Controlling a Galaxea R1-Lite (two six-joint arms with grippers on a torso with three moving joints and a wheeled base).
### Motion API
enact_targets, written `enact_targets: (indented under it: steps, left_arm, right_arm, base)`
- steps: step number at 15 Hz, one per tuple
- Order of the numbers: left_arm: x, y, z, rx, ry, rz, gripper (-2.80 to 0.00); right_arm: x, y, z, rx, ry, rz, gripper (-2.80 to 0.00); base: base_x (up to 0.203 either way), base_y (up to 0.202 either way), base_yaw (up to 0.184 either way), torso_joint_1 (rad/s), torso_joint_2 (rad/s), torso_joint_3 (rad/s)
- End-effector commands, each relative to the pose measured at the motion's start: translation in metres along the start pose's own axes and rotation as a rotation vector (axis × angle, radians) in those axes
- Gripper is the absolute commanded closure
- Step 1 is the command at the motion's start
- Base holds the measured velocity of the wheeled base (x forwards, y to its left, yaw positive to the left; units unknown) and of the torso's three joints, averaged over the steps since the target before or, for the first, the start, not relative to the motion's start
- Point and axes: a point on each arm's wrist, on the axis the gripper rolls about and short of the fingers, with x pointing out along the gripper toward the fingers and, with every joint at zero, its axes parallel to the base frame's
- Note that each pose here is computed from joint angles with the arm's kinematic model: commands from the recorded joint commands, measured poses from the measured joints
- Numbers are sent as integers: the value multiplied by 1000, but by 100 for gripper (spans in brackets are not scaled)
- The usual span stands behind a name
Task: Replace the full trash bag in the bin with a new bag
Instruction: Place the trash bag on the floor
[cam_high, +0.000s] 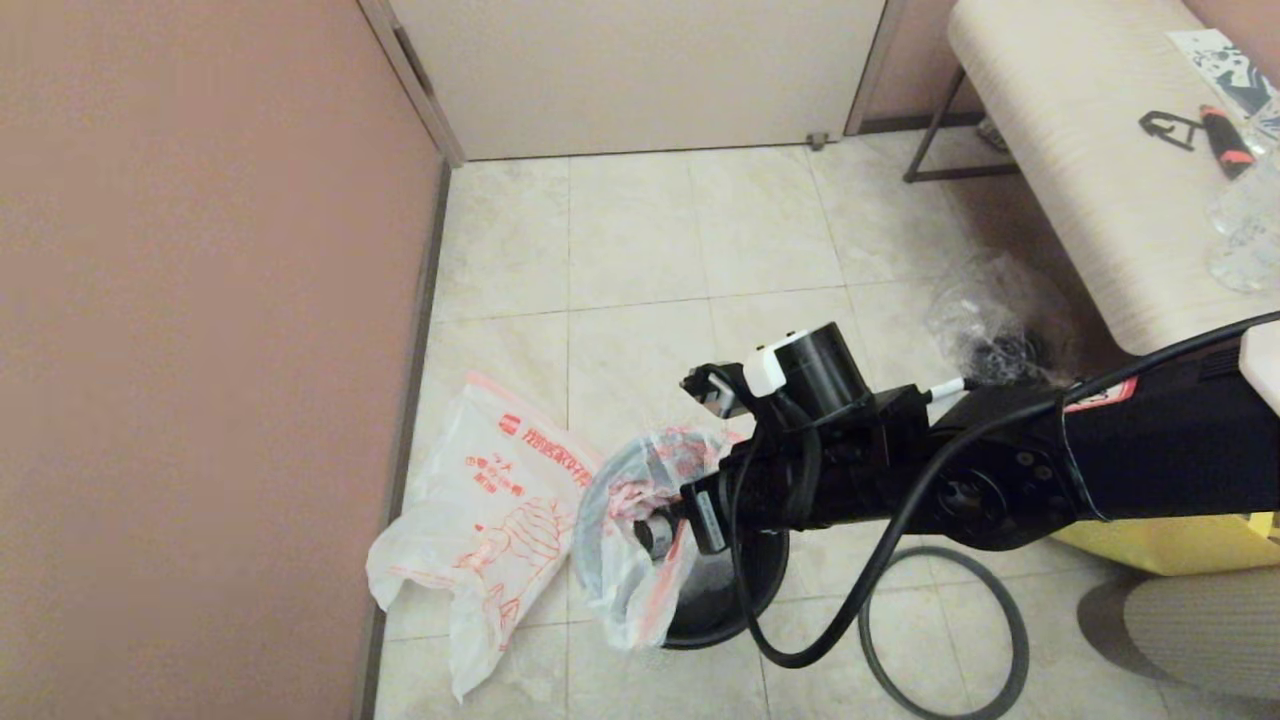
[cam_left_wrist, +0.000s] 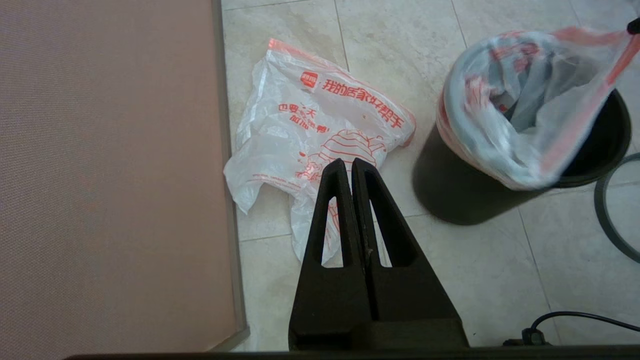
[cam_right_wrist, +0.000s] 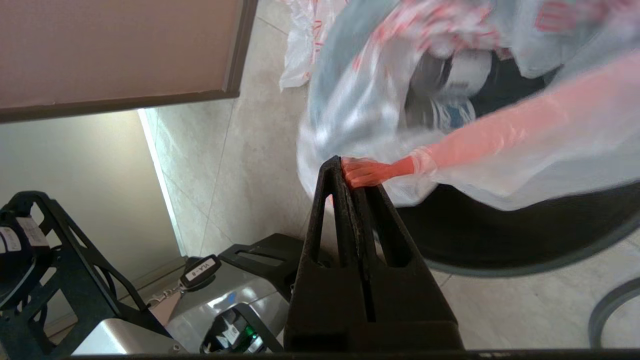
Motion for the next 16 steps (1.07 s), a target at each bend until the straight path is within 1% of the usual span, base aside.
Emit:
enact_targets:
  steps: [1,4,7,9,16]
  left_arm:
    - [0,0,0,1,1,0,0]
    - [0,0,0,1,1,0,0]
    - [0,0,0,1,1,-1,0]
    - [0,0,0,1,1,0,0]
    - [0,0,0,1,1,0,0]
  right_arm:
    - [0,1,2,-2,-9,5,0]
    - [-19,-1,8,2,-42,6,0]
    - [-27,-13,-4,27,-8,4,0]
    - [-25,-19,-8,31,-29,1,0]
    - [-38,-13,-2,22,-81,15,0]
  base:
    - [0,0,0,0,0,0]
    - [0,0,0,0,0,0]
    - [0,0,0,0,0,0]
    - [0,0,0,0,0,0]
    - [0,0,0,0,0,0]
